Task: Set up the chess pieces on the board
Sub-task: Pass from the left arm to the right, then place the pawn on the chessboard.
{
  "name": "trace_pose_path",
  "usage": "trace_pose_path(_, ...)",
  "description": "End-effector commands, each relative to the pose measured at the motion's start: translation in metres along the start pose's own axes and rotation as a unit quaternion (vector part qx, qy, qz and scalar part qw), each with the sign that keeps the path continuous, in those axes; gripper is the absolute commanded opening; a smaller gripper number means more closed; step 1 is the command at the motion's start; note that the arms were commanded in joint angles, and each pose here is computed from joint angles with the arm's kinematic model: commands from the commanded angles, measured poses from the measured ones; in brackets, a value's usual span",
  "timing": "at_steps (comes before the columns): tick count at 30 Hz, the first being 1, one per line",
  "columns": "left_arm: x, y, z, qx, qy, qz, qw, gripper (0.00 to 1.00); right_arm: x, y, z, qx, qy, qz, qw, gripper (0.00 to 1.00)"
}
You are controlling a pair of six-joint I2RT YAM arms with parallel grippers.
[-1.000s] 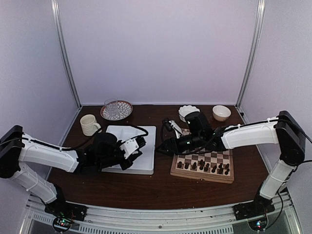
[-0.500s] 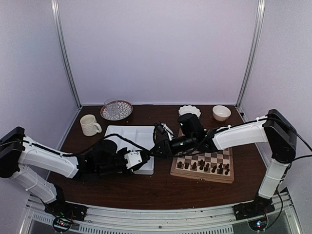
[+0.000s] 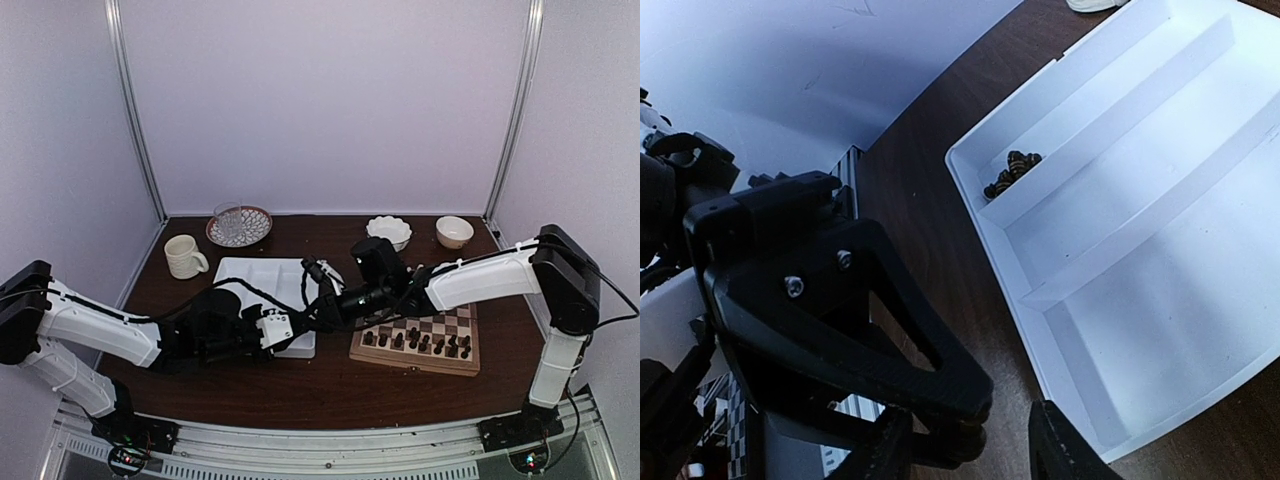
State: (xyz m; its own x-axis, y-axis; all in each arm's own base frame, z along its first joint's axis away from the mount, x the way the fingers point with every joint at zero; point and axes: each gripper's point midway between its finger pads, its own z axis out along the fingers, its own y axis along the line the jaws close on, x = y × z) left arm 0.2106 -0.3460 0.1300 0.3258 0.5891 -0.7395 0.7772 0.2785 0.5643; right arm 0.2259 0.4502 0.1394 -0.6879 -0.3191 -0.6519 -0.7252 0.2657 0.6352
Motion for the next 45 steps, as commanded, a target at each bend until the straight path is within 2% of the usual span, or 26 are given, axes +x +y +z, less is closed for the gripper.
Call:
trace_pose_path(1,-0.013,0.008,-0.002,-0.021,-0.024,0.004,0.999,0.30,0.003,0.010,0.009,-0.015,0.012,-0.018,1.000,0.43)
trace_pose_path(3,-0.013,0.009,-0.003,-0.023,-0.024,0.004,0.999,0.30,0.004,0.011,0.010,-0.017,0.016,-0.019,1.000,0.42)
trace_pose_path(13,-0.014,0.009,-0.003,-0.025,-0.025,0.005,0.999,0.30,0.003,0.012,0.009,-0.012,0.008,-0.027,1.000,0.17)
trace_pose_path(16,-0.017,0.012,-0.004,-0.036,-0.025,0.005,0.999,0.37,0.000,0.008,0.006,0.006,-0.003,-0.031,0.999,0.12)
trace_pose_path(20,-0.030,0.013,-0.012,-0.041,-0.041,-0.007,0.998,0.54,-0.005,-0.001,-0.004,0.048,-0.026,-0.048,0.997,0.05)
trace_pose_path(23,-0.038,0.024,-0.023,-0.056,-0.046,-0.037,0.997,0.64,-0.009,-0.007,-0.014,0.080,-0.043,-0.062,0.994,0.05)
trace_pose_path(30,-0.043,0.057,-0.055,-0.118,-0.053,-0.134,0.983,0.76,-0.018,-0.024,-0.045,0.169,-0.089,-0.098,0.977,0.08)
trace_pose_path(36,-0.033,0.072,-0.058,-0.127,-0.037,-0.232,0.964,0.97,-0.028,-0.025,-0.074,0.214,-0.141,-0.127,0.958,0.08)
trace_pose_path(42,-0.034,0.073,-0.052,-0.035,-0.080,-0.350,0.933,0.97,-0.032,-0.002,-0.081,0.170,-0.167,-0.149,0.960,0.09)
trace_pose_path(45,-0.037,0.069,-0.052,-0.010,-0.105,-0.363,0.926,0.93,-0.034,-0.005,-0.087,0.186,-0.178,-0.151,0.954,0.09)
